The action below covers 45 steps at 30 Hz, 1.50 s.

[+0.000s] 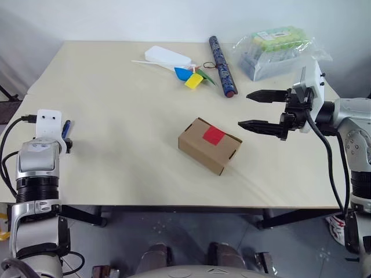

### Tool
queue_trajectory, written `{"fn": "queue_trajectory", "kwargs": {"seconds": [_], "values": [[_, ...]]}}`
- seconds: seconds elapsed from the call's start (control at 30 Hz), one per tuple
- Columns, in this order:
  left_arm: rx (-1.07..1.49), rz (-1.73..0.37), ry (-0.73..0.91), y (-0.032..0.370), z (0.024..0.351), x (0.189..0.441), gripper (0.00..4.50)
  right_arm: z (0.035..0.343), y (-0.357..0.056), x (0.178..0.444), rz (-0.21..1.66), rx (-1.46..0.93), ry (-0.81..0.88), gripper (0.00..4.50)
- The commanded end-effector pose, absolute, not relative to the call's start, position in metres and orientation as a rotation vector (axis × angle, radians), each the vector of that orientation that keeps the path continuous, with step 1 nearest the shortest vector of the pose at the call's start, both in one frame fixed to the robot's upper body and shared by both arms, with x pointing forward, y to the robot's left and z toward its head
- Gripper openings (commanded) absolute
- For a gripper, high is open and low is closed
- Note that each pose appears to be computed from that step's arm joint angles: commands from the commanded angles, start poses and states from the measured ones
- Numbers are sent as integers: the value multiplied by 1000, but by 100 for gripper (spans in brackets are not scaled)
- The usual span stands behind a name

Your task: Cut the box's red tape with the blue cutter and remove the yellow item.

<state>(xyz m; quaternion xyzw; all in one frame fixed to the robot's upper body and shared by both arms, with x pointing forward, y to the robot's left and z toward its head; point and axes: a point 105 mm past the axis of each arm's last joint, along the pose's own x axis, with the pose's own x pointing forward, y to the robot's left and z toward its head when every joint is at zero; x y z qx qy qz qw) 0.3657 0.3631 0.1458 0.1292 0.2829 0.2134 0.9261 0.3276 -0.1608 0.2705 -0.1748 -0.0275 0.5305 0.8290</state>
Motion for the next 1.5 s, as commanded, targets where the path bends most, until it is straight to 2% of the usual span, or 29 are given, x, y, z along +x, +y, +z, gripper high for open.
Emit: {"fn": "queue_trajectory", "kwargs": {"seconds": [0.03, 0.17, 0.3, 0.47, 0.8, 1.13, 1.5], "values": [[262, 367, 641, 348, 129, 366, 349, 283, -159, 324, 1127, -401, -110, 450], [214, 392, 634, 358, 133, 359, 349, 283, -161, 322, 1121, -401, -106, 450], [39, 361, 612, 357, 133, 358, 349, 282, -161, 322, 1121, -400, -102, 450], [-50, 339, 602, 364, 123, 353, 349, 283, -160, 322, 1122, -400, -98, 450], [-6, 331, 627, 378, 115, 347, 349, 286, -162, 321, 1120, -407, -88, 450], [-8, 359, 676, 397, 105, 330, 349, 287, -163, 320, 1111, -416, -86, 450], [-150, 363, 670, 411, 96, 318, 349, 295, -157, 316, 1131, -385, -113, 450]]}}
